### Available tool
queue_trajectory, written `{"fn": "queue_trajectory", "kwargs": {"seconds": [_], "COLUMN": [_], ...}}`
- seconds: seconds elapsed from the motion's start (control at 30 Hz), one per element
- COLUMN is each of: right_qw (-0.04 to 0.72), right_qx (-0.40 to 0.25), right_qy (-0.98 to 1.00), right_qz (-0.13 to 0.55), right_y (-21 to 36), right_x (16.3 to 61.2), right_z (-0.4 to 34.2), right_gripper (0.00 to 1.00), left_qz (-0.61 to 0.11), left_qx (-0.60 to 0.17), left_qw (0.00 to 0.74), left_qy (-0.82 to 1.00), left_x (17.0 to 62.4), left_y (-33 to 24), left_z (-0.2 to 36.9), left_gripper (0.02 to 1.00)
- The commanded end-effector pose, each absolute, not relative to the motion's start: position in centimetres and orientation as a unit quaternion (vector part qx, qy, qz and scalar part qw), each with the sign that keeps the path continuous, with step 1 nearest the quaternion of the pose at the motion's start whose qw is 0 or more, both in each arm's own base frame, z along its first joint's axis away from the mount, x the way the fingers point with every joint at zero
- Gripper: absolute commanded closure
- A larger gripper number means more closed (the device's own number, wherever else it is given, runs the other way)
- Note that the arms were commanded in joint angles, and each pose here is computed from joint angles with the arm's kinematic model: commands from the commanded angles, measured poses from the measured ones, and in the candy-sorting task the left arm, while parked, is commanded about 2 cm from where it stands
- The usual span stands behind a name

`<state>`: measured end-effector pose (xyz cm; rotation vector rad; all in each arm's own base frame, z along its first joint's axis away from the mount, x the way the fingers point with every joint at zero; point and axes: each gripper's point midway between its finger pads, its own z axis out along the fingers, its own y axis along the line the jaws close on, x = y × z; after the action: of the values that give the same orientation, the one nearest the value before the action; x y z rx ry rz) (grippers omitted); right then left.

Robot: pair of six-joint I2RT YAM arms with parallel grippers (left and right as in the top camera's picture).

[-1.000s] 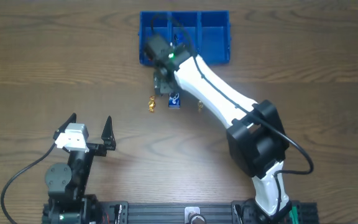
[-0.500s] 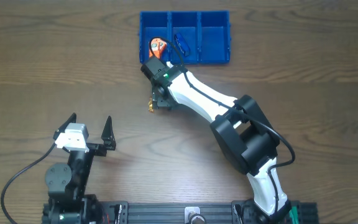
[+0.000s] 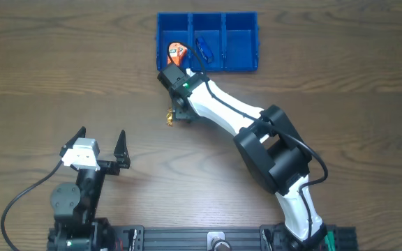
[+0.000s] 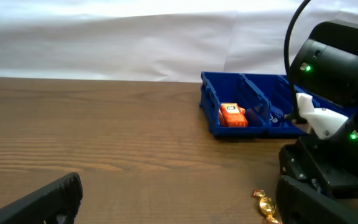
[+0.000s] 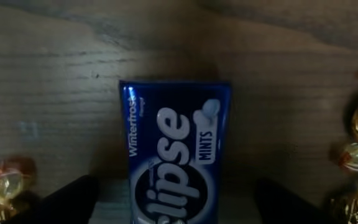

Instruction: Sort Candies Into Trays

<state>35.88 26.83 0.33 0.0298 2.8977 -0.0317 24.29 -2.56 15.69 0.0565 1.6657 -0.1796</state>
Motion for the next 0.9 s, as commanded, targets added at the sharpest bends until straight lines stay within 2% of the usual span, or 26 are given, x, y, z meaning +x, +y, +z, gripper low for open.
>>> {"fn": "queue_trajectory", "kwargs": {"seconds": [0.03,0.13,0.2,0.23,0.3,0.37,0.47,0.53,0.67,0.73,0.8,0.9], "right_qw": [0.118,0.118,0.116,0.115,0.116,0.135,0.221,0.313,0.390,0.431,0.463,0.474], "right_qx": [0.016,0.016,0.016,0.017,0.018,0.021,0.026,0.017,0.006,0.005,-0.008,-0.020], "right_qy": [0.993,0.993,0.993,0.993,0.993,0.990,0.975,0.949,0.920,0.902,0.886,0.880], "right_qz": [-0.023,-0.023,-0.025,-0.025,-0.027,-0.027,-0.027,-0.028,-0.028,-0.018,-0.016,-0.019], "right_y": [26.3,26.3,26.2,26.1,25.9,25.4,23.8,22.3,21.1,21.0,21.3,22.0], "right_x": [36.0,36.0,35.9,35.9,35.9,36.0,37.3,39.5,43.5,46.0,48.0,50.5], "right_z": [-0.7,-0.7,-0.7,-0.7,-0.3,2.4,10.0,17.2,23.6,25.8,26.5,24.7], "right_gripper": [0.384,0.614,0.717,0.730,0.737,0.737,0.739,0.730,0.728,0.726,0.724,0.724], "left_qz": [-0.090,-0.090,-0.090,-0.090,-0.090,-0.090,-0.090,-0.090,-0.090,-0.090,-0.090,-0.090], "left_qx": [0.031,0.031,0.031,0.031,0.031,0.031,0.031,0.031,0.031,0.031,0.031,0.031], "left_qw": [0.651,0.651,0.651,0.651,0.651,0.651,0.651,0.651,0.651,0.651,0.651,0.651], "left_qy": [0.753,0.753,0.753,0.753,0.753,0.753,0.753,0.753,0.753,0.753,0.753,0.753], "left_x": [24.2,24.2,24.2,24.2,24.2,24.2,24.2,24.2,24.2,24.2,24.2,24.2], "left_y": [-3.0,-3.0,-3.0,-3.0,-3.0,-3.0,-3.0,-3.0,-3.0,-3.0,-3.0,-3.0], "left_z": [14.1,14.1,14.1,14.1,14.1,14.1,14.1,14.1,14.1,14.1,14.1,14.1], "left_gripper": [0.020,0.020,0.020,0.020,0.020,0.020,0.020,0.020,0.020,0.020,0.020,0.020]}}
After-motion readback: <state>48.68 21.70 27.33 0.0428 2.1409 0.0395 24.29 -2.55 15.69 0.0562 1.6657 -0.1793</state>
